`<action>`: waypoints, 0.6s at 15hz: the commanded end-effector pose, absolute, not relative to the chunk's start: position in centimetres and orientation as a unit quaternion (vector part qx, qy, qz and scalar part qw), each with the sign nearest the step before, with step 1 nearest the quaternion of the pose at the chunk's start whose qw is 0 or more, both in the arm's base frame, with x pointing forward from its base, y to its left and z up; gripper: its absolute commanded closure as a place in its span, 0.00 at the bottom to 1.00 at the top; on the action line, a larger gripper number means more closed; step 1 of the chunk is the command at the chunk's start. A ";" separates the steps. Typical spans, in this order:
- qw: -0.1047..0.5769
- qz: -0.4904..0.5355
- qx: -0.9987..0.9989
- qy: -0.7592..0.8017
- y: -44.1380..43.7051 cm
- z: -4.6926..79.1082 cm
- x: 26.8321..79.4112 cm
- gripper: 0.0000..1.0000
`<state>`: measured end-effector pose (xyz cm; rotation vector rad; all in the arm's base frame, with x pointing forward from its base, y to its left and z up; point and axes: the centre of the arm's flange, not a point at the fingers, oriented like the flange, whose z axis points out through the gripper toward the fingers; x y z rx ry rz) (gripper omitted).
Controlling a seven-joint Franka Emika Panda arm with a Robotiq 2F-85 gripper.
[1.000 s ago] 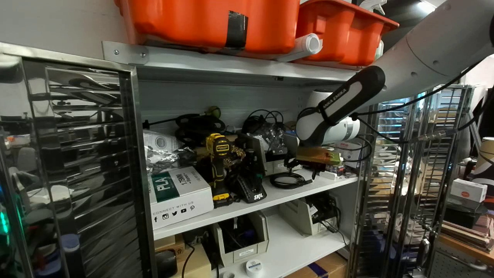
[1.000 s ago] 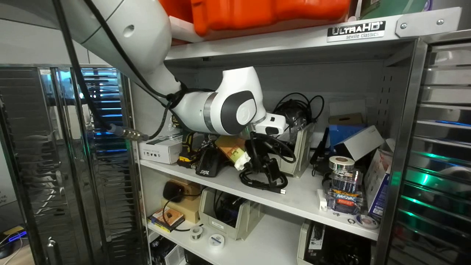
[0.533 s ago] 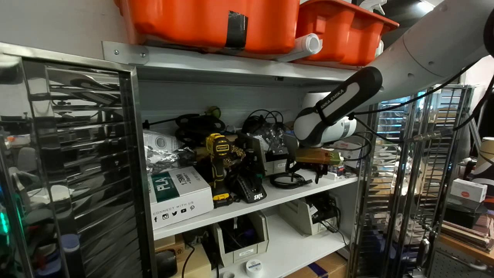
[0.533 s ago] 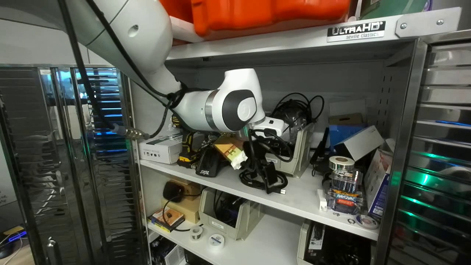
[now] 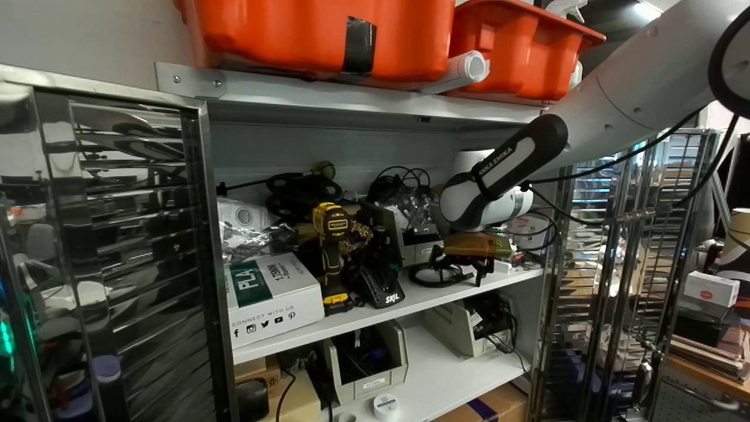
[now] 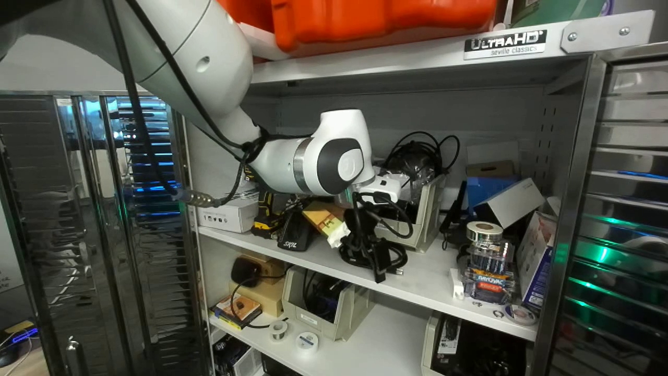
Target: Put the black cable on the top shelf into the tray behind it
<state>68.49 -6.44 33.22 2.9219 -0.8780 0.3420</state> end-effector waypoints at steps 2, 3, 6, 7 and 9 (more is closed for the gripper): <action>0.037 0.100 0.954 -0.281 -5.8 33.6 69.6 0.26; 0.037 0.100 0.954 -0.281 -5.9 33.8 69.5 0.34; 0.043 0.102 0.952 -0.284 -6.2 34.4 69.2 0.58; 0.045 0.102 0.952 -0.285 -6.3 34.5 69.0 0.64; 0.047 0.100 0.952 -0.286 -6.8 34.5 68.7 0.80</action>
